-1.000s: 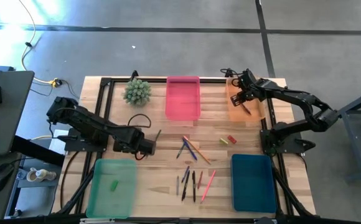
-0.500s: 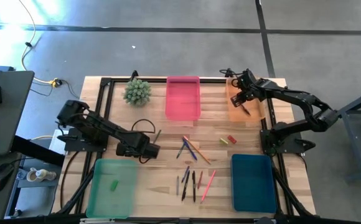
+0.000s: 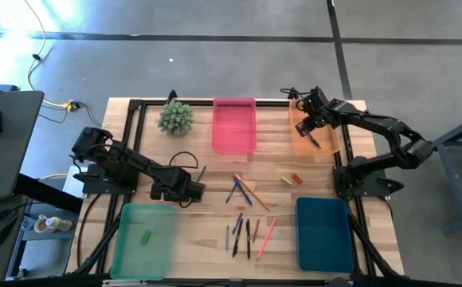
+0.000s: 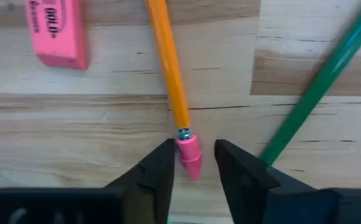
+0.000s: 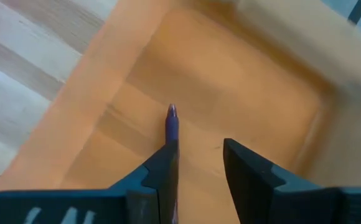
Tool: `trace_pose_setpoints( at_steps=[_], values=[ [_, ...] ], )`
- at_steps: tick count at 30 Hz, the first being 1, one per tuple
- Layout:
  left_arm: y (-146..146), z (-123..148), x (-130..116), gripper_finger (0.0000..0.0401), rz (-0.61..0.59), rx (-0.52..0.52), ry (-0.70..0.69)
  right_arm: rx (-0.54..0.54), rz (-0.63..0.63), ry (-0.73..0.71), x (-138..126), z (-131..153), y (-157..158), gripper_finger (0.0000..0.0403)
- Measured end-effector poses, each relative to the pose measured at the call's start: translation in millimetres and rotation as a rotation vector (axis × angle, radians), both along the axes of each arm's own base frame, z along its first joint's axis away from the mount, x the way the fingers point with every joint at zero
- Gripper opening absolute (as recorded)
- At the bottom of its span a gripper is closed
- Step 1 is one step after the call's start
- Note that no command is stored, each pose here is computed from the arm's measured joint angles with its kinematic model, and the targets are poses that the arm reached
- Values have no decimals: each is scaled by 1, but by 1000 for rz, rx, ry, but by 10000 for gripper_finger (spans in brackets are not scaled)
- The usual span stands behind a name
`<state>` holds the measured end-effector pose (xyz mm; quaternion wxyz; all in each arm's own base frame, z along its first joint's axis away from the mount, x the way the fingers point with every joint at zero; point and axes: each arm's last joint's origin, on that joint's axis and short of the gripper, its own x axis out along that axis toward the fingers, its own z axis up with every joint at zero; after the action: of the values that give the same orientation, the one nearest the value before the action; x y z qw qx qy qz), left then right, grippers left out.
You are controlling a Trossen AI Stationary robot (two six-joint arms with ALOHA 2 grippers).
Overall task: Sort crayons/erasers/pens/pencils in bins
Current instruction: Put the left yellow pencil with the eraser into the red bin
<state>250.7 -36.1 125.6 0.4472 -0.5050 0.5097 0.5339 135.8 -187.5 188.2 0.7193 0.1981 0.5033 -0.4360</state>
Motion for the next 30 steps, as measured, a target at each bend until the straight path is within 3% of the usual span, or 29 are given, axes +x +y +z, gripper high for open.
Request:
trace_pose_setpoints(
  at_steps=[10,19,30],
  values=[
    [0,0,1,30,-22,13,-21,-30,20,-7,5,18,-6,119],
    [1,8,-2,23,-42,34,-66,-39,21,-15,6,25,-9,119],
    [18,54,-9,20,20,280,-307,-31,30,-8,6,25,-8,119]
  ],
)
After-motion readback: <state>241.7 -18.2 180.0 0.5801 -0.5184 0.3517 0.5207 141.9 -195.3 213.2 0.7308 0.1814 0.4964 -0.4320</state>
